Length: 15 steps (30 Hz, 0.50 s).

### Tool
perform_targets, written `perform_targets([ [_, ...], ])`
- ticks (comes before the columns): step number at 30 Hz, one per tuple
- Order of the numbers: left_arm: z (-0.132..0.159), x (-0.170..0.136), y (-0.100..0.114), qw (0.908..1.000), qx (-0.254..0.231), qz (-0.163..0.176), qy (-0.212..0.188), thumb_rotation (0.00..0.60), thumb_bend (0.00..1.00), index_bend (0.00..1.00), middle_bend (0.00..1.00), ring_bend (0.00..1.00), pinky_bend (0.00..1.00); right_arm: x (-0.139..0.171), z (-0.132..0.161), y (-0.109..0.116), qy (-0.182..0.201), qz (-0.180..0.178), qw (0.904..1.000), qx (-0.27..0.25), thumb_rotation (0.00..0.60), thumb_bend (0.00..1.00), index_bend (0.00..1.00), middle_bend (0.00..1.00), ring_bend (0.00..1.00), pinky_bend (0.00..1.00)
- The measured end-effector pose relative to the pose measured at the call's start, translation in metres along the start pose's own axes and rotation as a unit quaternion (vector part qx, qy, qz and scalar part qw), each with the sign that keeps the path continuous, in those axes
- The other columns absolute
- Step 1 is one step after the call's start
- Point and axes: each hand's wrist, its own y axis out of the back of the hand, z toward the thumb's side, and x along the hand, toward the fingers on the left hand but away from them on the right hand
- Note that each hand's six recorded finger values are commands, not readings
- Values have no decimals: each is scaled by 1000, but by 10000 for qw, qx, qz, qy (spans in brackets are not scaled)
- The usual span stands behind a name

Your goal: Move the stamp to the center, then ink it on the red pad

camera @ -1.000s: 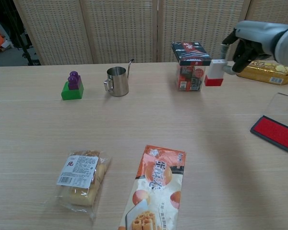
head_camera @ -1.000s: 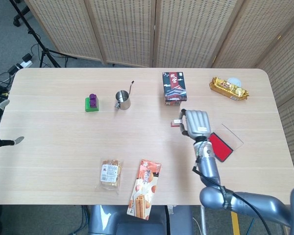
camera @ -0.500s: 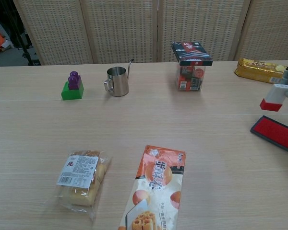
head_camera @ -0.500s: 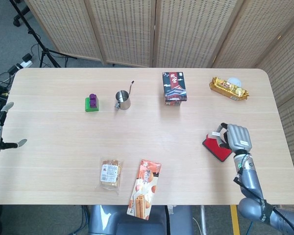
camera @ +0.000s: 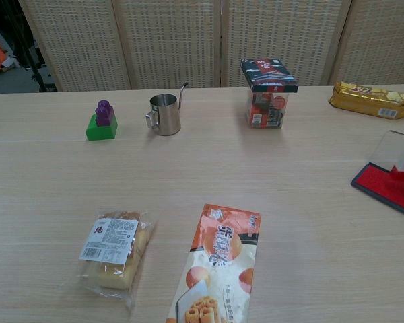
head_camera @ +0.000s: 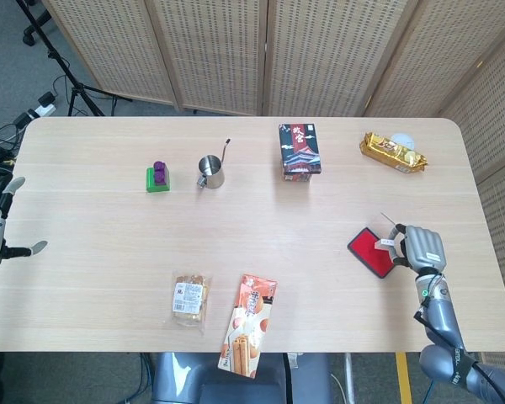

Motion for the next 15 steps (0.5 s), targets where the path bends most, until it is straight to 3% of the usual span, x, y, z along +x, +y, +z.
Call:
perform_targets([
  [15, 0, 0, -2, 10000, 20, -11, 11, 600, 0, 0, 0, 0, 0, -3, 3, -13, 64, 70, 9999, -67, 600, 543, 576, 915, 966, 1000],
])
